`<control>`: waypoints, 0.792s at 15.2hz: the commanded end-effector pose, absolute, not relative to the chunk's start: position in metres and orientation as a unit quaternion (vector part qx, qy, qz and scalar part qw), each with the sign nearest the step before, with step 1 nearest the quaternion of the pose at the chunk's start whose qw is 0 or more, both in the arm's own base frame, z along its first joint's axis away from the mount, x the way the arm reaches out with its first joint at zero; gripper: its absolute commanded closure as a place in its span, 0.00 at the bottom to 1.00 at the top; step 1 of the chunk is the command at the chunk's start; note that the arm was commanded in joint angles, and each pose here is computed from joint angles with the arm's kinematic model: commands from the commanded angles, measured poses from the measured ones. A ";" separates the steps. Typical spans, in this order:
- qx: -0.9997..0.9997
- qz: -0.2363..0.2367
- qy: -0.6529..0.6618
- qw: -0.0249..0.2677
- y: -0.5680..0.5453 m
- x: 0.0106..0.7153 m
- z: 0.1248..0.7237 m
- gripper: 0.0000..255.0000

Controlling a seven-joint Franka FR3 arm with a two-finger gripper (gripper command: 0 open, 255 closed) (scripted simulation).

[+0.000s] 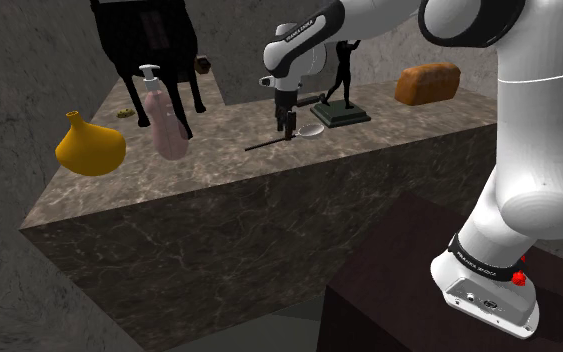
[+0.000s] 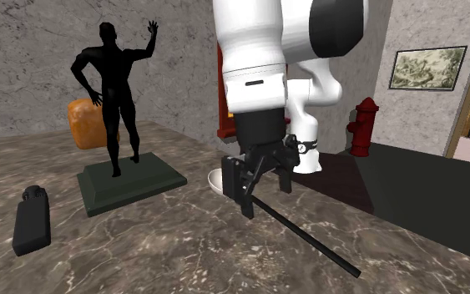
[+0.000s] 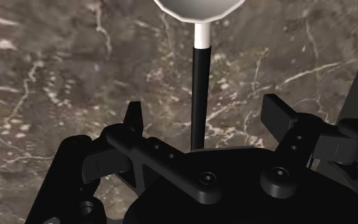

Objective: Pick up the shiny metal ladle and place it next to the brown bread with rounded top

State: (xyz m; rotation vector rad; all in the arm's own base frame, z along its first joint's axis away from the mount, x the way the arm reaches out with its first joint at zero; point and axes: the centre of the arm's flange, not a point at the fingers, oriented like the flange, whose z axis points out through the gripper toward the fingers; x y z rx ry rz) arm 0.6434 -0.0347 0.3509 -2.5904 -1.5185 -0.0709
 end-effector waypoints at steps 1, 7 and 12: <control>-0.860 -0.024 -0.505 0.069 -0.033 0.644 0.341 0.00; -0.860 -0.024 -0.505 0.069 -0.031 0.644 0.333 0.00; -0.860 -0.024 -0.505 0.069 -0.031 0.644 0.333 1.00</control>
